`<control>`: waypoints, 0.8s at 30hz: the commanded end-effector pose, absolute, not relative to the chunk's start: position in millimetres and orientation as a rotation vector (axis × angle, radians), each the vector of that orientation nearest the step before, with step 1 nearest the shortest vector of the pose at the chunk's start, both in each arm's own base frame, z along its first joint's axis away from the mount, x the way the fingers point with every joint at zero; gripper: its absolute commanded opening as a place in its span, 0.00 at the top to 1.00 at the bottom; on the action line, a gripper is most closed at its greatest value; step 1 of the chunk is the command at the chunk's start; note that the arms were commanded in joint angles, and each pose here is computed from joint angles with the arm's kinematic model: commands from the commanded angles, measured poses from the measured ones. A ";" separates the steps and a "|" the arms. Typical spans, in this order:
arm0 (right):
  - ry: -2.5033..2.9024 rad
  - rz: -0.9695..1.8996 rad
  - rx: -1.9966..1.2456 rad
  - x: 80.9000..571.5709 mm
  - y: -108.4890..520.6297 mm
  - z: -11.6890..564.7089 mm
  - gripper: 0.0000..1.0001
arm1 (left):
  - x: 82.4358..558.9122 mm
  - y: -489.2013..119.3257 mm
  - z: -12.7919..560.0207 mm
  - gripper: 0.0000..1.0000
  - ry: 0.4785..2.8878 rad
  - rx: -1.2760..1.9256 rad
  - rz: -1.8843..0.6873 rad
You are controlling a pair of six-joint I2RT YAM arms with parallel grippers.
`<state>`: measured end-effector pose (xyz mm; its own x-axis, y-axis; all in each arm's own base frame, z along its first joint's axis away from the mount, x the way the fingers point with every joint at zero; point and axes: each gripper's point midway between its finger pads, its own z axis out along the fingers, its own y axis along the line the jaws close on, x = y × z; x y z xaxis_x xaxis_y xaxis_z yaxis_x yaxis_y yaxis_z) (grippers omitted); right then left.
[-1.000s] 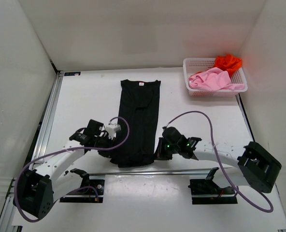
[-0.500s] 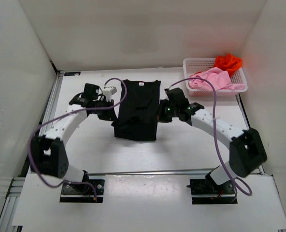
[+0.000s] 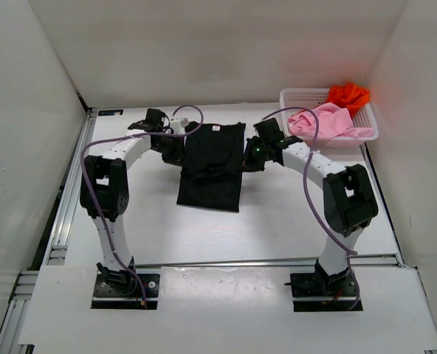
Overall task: Fold and stack the t-shirts
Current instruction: Fold the folded rectangular tshirt in 1/3 of the way
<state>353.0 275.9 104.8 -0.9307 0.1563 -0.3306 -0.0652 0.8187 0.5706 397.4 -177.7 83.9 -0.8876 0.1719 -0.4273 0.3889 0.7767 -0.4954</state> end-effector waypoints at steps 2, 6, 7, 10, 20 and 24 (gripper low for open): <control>2.631 0.866 0.057 372.8 278.6 106.1 1.00 | 416.2 -177.7 92.8 0.90 2.561 0.430 -0.875; 2.637 0.864 0.070 390.8 278.4 99.2 1.00 | 422.6 -174.7 85.7 0.90 2.572 0.415 -0.874; 2.646 0.857 0.061 392.1 278.6 97.3 1.00 | 424.9 -175.1 83.1 0.90 2.575 0.414 -0.875; 2.672 0.826 0.101 402.4 271.4 85.3 1.00 | 433.6 -172.3 79.3 0.90 2.575 0.402 -0.872; 2.630 0.770 0.169 435.5 252.5 98.8 0.53 | 470.1 -167.0 101.3 0.52 2.489 0.399 -0.833; 2.604 0.687 0.137 423.8 232.2 122.6 0.44 | 477.0 -153.1 137.5 0.38 2.414 0.383 -0.781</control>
